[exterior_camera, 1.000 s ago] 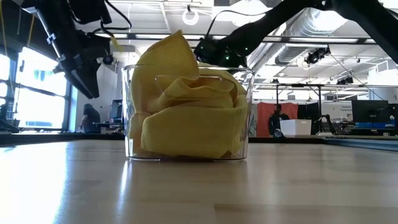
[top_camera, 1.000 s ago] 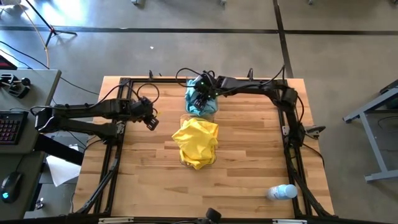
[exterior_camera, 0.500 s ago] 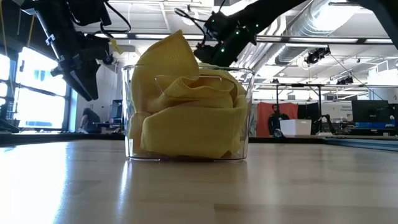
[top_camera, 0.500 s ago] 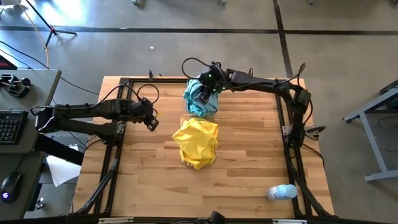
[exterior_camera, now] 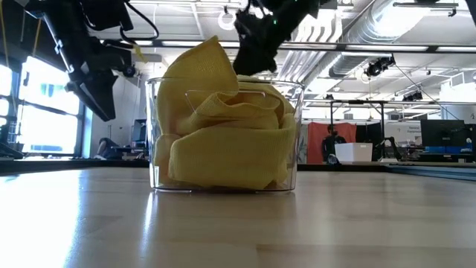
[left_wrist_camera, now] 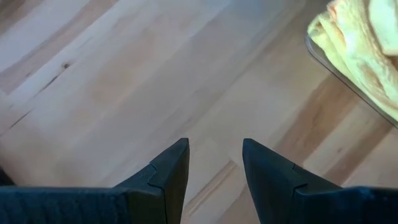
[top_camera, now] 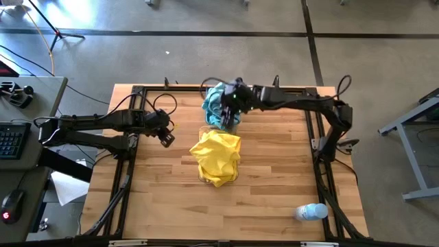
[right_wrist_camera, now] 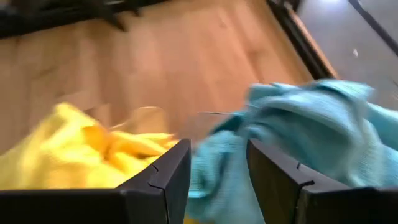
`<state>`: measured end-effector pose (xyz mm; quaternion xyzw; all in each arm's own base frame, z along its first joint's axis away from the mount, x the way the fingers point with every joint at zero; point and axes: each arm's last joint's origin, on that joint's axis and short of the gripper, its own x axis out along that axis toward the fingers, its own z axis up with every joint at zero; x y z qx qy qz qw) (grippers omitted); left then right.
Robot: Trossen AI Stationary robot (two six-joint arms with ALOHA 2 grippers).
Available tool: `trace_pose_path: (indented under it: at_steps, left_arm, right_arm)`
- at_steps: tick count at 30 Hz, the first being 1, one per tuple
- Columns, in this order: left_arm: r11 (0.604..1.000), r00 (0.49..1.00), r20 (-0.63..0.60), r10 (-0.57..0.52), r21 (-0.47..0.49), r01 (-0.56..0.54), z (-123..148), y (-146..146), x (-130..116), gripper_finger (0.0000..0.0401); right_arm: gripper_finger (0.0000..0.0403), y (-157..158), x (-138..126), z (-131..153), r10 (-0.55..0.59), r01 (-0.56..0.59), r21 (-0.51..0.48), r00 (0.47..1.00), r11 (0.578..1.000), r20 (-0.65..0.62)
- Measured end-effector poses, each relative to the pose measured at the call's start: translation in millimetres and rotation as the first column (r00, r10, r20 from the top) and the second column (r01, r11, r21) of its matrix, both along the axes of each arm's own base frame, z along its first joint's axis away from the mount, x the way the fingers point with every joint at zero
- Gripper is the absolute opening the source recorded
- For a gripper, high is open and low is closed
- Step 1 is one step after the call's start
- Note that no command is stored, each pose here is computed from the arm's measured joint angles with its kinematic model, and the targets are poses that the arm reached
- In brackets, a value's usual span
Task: Sort microfiber towel by color & place in baskets
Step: Adjust the yellow towel
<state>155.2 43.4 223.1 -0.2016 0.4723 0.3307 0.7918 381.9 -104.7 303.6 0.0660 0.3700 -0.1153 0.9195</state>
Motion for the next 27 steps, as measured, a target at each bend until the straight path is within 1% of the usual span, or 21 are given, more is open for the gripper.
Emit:
trace_pose_path:
  at_steps: [4, 7, 9, 11, 13, 15, 17, 22, 25, 27]
  left_arm:
    - [0.999, 0.999, -0.003, -0.042, -0.018, 0.042, -0.2, -0.9, 0.3, 0.0140]
    - [0.997, 0.997, -0.001, -0.071, -0.040, 0.071, -0.4, -1.7, 0.6, 0.0140]
    - [0.993, 0.996, 0.009, -0.093, -0.072, 0.093, -0.5, -2.8, 0.9, 0.0140]
    - [0.985, 0.992, 0.023, -0.126, -0.116, 0.127, -0.7, -4.4, 1.4, 0.0140]
    - [0.975, 0.987, 0.038, -0.155, -0.157, 0.159, -0.8, -6.5, 1.9, 0.0140]
    - [0.969, 0.984, 0.044, -0.173, -0.170, 0.178, -0.8, -9.0, 2.5, 0.0140]
    - [0.965, 0.981, 0.046, -0.190, -0.172, 0.196, -0.7, -12.1, 3.2, 0.0140]
    - [0.956, 0.972, 0.068, -0.224, -0.180, 0.232, 0.0, -22.5, 6.4, 0.0140]
    - [0.950, 0.968, 0.089, -0.237, -0.189, 0.250, 0.7, -29.8, 8.6, 0.0140]
    - [0.947, 0.966, 0.100, -0.238, -0.198, 0.254, 1.0, -34.5, 9.6, 0.0140]
  right_arm:
    - [0.0153, 38.0, 7.2, 2.4, 0.088, -0.090, -0.107, 0.996, 0.990, -0.022]
    - [0.0143, 67.5, 11.6, 3.0, 0.126, -0.128, -0.137, 0.992, 0.982, -0.021]
    - [0.0128, 86.0, 13.1, 3.4, 0.127, -0.127, -0.116, 0.992, 0.985, -0.008]
    - [0.0105, 102.7, 13.3, 3.2, 0.124, -0.124, -0.077, 0.992, 0.989, 0.002]
    - [0.0074, 116.6, 13.2, 3.0, 0.124, -0.123, -0.042, 0.992, 0.991, 0.012]
    - [0.0036, 128.0, 14.7, -0.7, 0.111, -0.111, -0.021, 0.994, 0.994, 0.009]
    - [0.0010, 136.7, 17.2, -9.1, 0.106, -0.106, -0.002, 0.994, 0.994, -0.017]
    - [0.0018, 144.9, 29.2, -41.3, 0.054, -0.050, 0.038, 0.993, 0.998, -0.104]
    - [0.0005, 145.5, 37.4, -65.4, 0.035, -0.025, 0.062, 0.986, 0.998, -0.165]
    - [0.0003, 145.6, 39.8, -83.3, 0.024, -0.010, 0.063, 0.972, 0.998, -0.235]
